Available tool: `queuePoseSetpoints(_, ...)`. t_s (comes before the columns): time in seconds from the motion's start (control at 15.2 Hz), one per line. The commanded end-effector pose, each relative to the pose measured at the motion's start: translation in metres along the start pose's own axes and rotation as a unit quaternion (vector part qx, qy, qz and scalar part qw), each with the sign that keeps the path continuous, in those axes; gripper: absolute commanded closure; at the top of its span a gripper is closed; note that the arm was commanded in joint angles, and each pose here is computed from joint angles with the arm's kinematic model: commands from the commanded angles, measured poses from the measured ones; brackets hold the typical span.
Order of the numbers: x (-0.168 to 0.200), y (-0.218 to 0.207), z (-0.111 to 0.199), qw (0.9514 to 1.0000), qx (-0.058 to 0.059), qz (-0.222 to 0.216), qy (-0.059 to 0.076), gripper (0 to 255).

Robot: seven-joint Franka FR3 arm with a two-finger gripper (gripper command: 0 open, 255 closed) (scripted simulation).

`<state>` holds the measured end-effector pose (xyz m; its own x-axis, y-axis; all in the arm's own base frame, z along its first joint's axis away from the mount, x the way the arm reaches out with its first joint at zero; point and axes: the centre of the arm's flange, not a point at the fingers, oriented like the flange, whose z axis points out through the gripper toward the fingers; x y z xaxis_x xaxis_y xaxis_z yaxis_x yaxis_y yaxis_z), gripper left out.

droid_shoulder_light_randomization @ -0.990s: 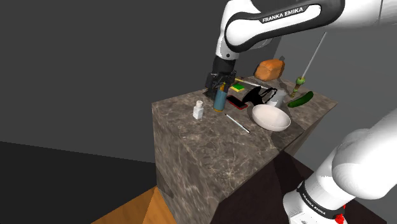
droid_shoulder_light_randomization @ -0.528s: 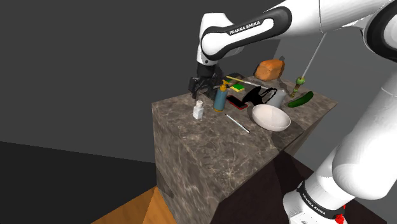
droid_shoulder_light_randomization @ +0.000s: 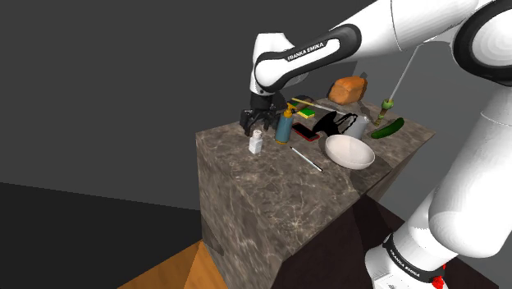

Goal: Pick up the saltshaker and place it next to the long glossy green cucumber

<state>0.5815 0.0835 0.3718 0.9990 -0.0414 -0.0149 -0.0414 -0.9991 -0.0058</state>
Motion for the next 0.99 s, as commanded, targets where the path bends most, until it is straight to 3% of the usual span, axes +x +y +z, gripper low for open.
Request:
queuePoseSetpoints(0.0, -0.0001, -0.0005, 0.0041, 1.0, 0.0, 0.0, 0.0, 0)
queuePoseSetpoints(0.4, 0.0, -0.0005, 0.0041, 1.0, 0.0, 0.0, 0.0, 0)
queuePoseSetpoints(0.46, 0.0, -0.0005, 0.0041, 1.0, 0.0, 0.0, 0.0, 255)
queuePoseSetpoints(0.92, -0.0001, -0.0005, 0.0041, 1.0, 0.0, 0.0, 0.0, 255)
